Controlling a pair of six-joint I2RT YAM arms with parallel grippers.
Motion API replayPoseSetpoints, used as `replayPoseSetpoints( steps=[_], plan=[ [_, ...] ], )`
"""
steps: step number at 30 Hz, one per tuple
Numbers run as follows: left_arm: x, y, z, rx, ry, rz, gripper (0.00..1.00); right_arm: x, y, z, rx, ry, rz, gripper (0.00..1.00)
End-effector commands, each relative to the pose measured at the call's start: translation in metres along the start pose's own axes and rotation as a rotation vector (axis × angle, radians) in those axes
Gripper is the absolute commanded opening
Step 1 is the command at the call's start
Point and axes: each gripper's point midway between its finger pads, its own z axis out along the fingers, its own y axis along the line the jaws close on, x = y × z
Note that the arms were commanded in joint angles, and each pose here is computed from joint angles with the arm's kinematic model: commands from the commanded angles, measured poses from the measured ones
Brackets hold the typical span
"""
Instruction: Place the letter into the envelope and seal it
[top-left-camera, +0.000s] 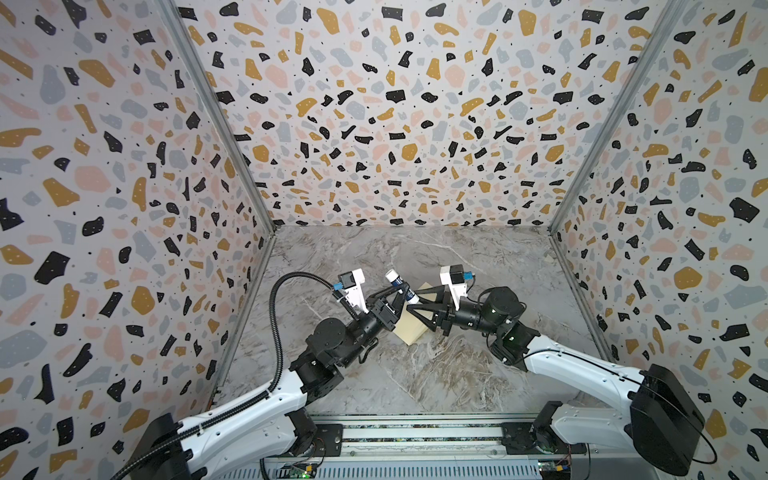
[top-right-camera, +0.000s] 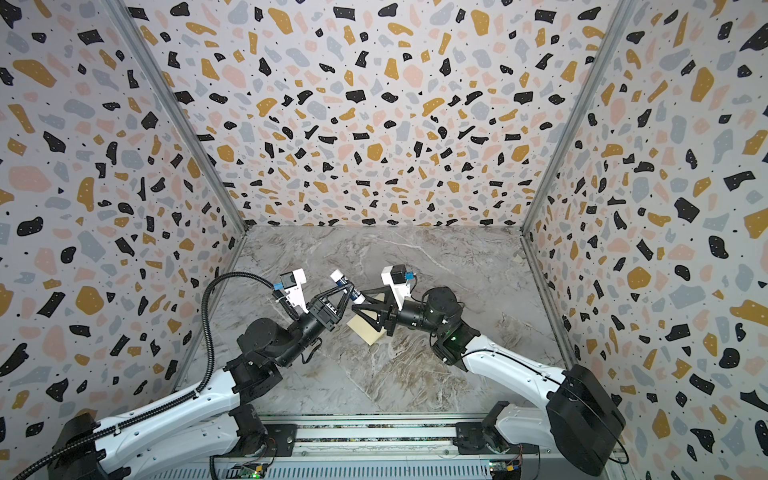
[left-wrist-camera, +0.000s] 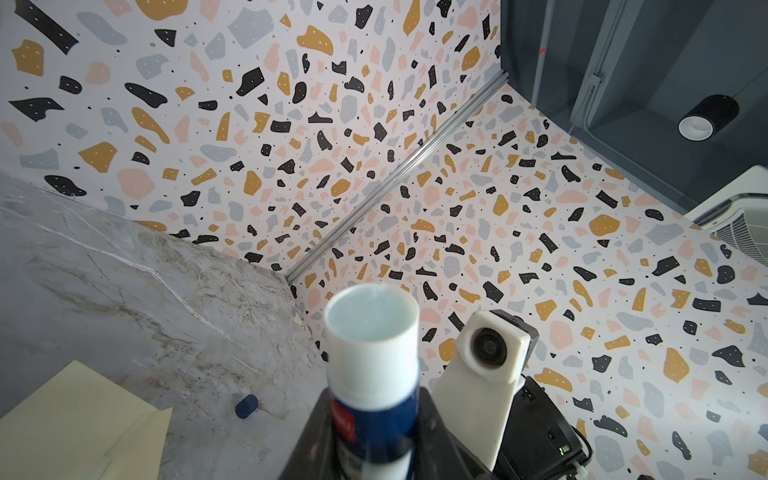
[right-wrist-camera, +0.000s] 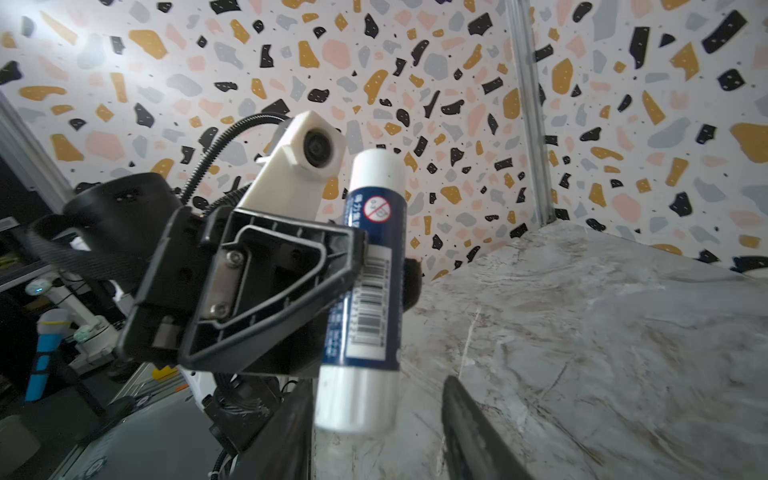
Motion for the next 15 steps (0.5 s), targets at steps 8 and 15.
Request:
replayPoseSetpoints(
  steps=[8, 15],
  plan=[
    [-0.011, -0.012, 0.002, 0.028, -0.038, -0.001, 0.00, -0.039, 0.001, -0.030, 0.478, -0.168, -0.613, 0.66],
    [-0.012, -0.012, 0.003, 0.026, -0.039, -0.003, 0.00, -0.039, 0.010, -0.028, 0.575, -0.186, -0.768, 0.63]
  ],
)
